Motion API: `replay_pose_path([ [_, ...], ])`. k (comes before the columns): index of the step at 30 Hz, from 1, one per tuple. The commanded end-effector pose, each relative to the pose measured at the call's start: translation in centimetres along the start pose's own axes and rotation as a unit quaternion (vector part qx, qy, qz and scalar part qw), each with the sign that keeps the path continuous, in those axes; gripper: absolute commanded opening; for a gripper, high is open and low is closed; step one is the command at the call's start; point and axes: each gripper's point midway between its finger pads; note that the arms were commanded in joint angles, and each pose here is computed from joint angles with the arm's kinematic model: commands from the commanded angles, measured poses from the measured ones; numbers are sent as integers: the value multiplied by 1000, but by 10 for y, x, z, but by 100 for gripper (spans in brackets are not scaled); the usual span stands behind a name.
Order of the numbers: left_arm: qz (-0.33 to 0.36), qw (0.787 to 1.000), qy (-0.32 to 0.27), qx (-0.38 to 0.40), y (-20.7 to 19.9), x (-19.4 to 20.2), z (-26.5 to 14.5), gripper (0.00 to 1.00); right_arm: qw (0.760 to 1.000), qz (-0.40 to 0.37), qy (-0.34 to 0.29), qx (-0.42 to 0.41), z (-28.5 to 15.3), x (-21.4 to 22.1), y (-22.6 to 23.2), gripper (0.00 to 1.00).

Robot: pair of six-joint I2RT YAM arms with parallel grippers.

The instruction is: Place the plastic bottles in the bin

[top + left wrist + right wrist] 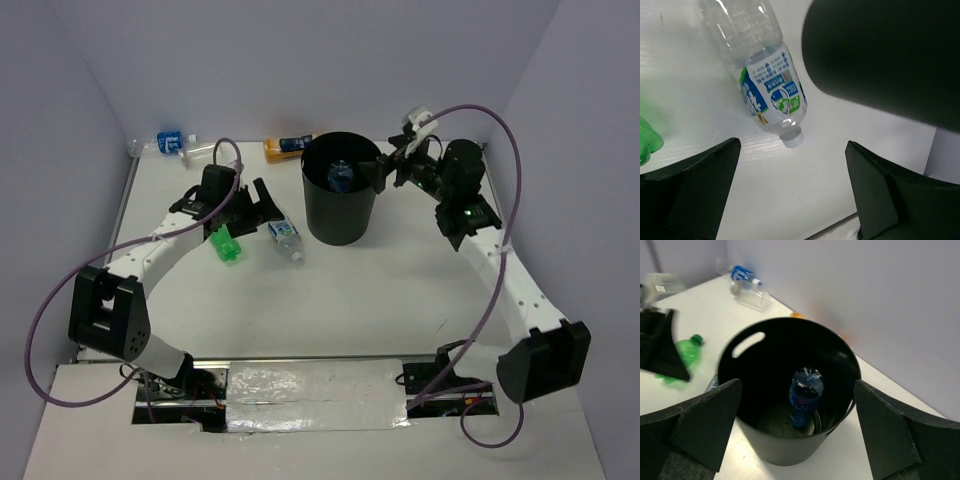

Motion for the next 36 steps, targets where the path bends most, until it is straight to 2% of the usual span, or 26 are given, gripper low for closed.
replay_pose_path([
  [1,-81,995,-21,-63,9,-16,12,100,997,-35,-51,-54,-41,-51,33,100],
  [5,-108,989,-10,-104,12,-21,34,99,994,-11,-51,-96,-67,-50,60,100],
  [6,-114,985,15,-130,21,-8,46,99,994,-6,-46,-104,-74,-47,65,100],
  [7,-113,985,10,-129,15,-18,49,100,993,8,-35,-110,-78,-42,68,100],
  [10,-107,982,33,-151,16,-15,70,99,991,18,-29,-127,-85,-35,77,100],
  [15,-100,974,57,-197,28,-9,101,100,991,26,-37,-129,-92,-31,76,100],
  [20,-82,960,101,-248,54,16,116,99,989,34,-43,-134,-97,-30,75,100],
  [23,-79,959,103,-252,60,22,118,94,989,37,-45,-140,-99,-29,75,100],
  [24,-79,959,106,-250,61,25,118,91,988,35,-47,-141,-101,-30,76,100],
  [26,-72,965,100,-231,51,19,112,75,988,34,-47,-142,-102,-30,76,100],
  [27,-68,968,98,-219,46,16,109,64,988,34,-47,-141,-103,-30,76,100],
  [28,-55,972,89,-208,38,8,100,45,987,46,-47,-145,-104,-32,78,100],
  [29,-51,976,82,-196,31,2,95,34,987,47,-47,-144,-106,-32,77,100],
  [31,-41,980,72,-182,21,-6,82,20,987,50,-47,-145,-106,-33,77,100],
  [35,11,991,19,-131,-14,-39,33,15,986,53,-47,-148,-110,-35,77,100],
  [36,37,993,-5,-110,-29,-51,12,10,987,53,-47,-147,-110,-35,76,100],
])
Point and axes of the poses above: each gripper's point midway between its finger pads, its own z axis out along the fingers, its own y axis along the line the jaws close on, x = y × z, and after that the axes turned 4 degrees about z, right-handed
